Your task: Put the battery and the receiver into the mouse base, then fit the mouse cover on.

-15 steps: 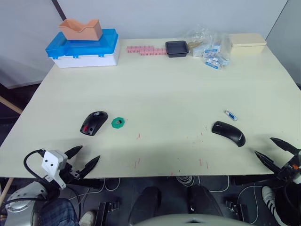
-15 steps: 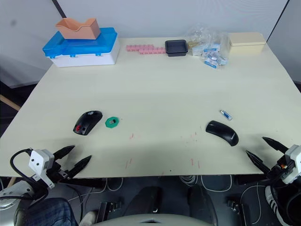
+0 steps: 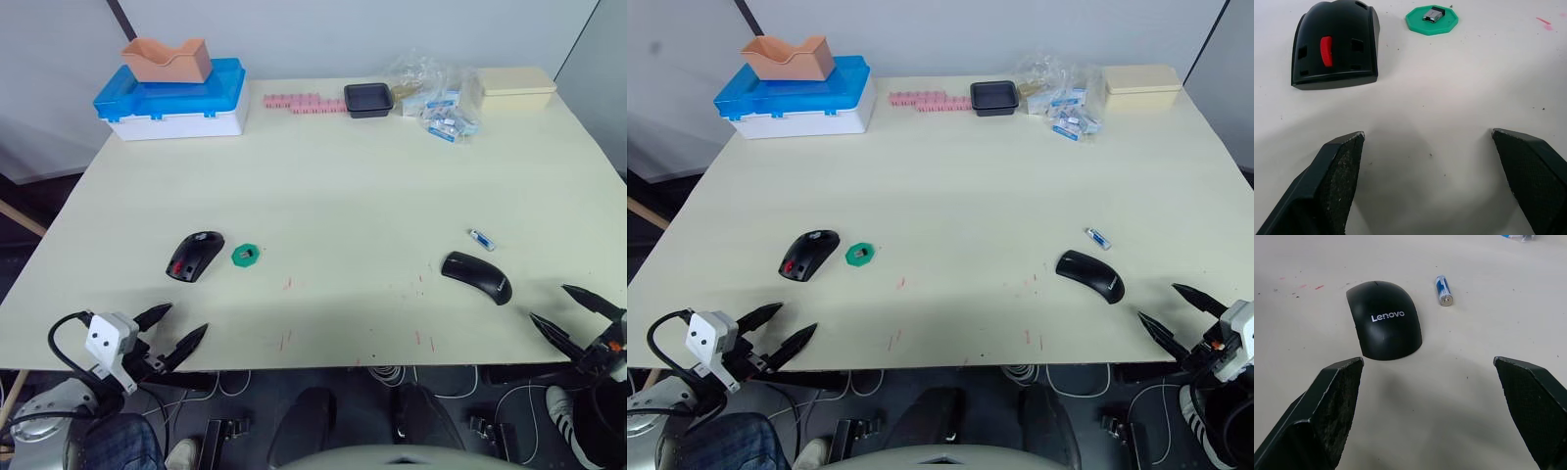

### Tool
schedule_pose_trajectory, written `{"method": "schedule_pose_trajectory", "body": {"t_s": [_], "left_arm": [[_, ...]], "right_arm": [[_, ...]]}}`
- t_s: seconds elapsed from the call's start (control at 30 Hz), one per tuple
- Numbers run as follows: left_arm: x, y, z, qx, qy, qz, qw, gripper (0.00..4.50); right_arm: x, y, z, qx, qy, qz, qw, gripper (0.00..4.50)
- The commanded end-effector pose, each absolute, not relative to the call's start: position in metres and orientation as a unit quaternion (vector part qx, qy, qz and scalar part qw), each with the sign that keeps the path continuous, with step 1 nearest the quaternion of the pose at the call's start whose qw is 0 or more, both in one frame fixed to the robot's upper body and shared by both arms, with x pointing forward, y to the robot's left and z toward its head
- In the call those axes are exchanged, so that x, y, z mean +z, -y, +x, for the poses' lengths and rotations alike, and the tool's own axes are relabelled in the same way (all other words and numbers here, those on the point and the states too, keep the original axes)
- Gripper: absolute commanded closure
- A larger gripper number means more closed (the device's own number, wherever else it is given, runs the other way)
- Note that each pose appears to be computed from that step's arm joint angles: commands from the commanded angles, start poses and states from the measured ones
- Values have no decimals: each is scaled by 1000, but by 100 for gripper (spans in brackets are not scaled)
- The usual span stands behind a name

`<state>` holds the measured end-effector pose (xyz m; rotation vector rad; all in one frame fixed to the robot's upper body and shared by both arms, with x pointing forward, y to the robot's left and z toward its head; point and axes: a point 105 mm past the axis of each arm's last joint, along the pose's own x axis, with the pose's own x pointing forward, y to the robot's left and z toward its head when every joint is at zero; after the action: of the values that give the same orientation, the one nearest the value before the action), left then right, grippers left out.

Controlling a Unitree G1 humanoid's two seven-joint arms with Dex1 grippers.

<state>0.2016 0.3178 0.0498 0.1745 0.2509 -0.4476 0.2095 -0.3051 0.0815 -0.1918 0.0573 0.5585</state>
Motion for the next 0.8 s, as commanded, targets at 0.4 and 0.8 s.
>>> {"method": "schedule_pose_trajectory", "body": {"t_s": [0.4, 0.8], "left_arm": [[68, -321, 207, -209, -98, 69, 971, 7], [104, -321, 236, -157, -43, 31, 986, 7]], "right_arm": [[106, 292, 209, 326, 26, -82, 942, 0], [128, 255, 200, 457, 67, -56, 885, 0]]}}
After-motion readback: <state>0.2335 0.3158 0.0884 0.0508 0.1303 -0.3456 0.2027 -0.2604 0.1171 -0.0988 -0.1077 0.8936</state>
